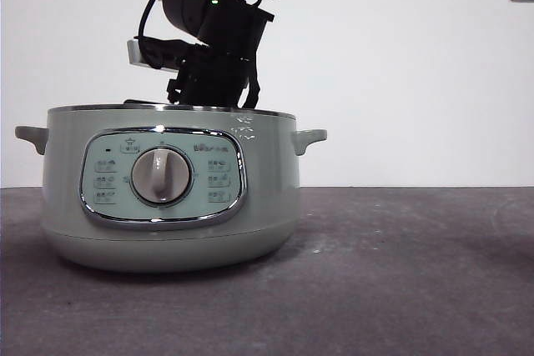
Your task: Pick up the potato,open the lid,put the potato in the pot,close the lid
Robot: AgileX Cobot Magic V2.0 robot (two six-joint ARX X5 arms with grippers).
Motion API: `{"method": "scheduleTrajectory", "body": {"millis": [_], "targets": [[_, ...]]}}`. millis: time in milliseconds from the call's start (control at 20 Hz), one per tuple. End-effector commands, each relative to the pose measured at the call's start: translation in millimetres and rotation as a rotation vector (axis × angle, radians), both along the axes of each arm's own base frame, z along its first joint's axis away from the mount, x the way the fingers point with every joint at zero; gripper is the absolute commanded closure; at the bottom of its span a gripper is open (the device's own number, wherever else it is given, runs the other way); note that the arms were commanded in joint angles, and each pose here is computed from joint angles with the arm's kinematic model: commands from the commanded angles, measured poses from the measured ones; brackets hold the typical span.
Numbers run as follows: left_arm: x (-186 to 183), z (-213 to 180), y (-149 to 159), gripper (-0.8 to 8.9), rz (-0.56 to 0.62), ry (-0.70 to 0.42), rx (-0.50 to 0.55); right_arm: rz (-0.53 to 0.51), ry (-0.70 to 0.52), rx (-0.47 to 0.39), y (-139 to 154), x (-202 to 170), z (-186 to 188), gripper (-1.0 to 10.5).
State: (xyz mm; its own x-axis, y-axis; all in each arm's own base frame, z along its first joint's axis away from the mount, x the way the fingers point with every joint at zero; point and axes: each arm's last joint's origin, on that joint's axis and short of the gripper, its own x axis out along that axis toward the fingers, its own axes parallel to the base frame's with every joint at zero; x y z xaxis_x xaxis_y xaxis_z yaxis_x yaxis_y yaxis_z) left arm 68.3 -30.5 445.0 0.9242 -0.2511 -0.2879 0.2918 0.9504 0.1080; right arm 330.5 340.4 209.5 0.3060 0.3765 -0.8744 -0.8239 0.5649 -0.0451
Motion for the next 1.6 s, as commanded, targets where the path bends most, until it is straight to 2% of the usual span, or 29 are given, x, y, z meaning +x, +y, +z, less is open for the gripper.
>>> {"method": "scheduleTrajectory", "body": {"millis": [50, 250, 450, 650, 800, 950, 1200, 1600], "targets": [[-4.1, 8.6, 2.3, 8.21, 0.001, -0.066, -0.03, 0.001, 0.016, -0.021, 1.9, 0.5, -11.2, 4.4], [-1.3, 8.3, 0.8, 8.21, 0.002, -0.059, -0.027, -0.01, -0.031, 0.004, -3.6, -4.1, 15.4, 4.4], [9.7, 6.7, -5.5, 8.21, 0.001, -0.033, -0.012, -0.022, -0.037, 0.015, -30.8, -29.3, 77.4, 4.5], [29.5, 7.6, -16.8, 8.22, -0.007, -0.032, -0.014, -0.064, -0.045, 0.037, -82.2, -68.7, 150.6, 4.5], [54.5, 4.9, -31.2, 8.22, -0.016, -0.013, -0.007, -0.126, -0.106, 0.131, -127.0, -102.2, 203.4, 4.5], [76.2, 1.2, -46.5, 8.22, -0.101, 0.014, -0.05, -0.146, -0.176, 0.223, -156.7, -132.4, 237.2, 4.5], [107.4, -20.7, -65.0, 8.22, -0.117, 0.031, -0.095, -0.169, -0.246, 0.33, -192.2, -170.8, 268.0, 4.5], [133.8, -93.2, -79.8, 8.22, -0.085, 0.046, -0.213, -0.179, -0.244, 0.341, -215.9, -196.5, 276.9, 4.5]]}}
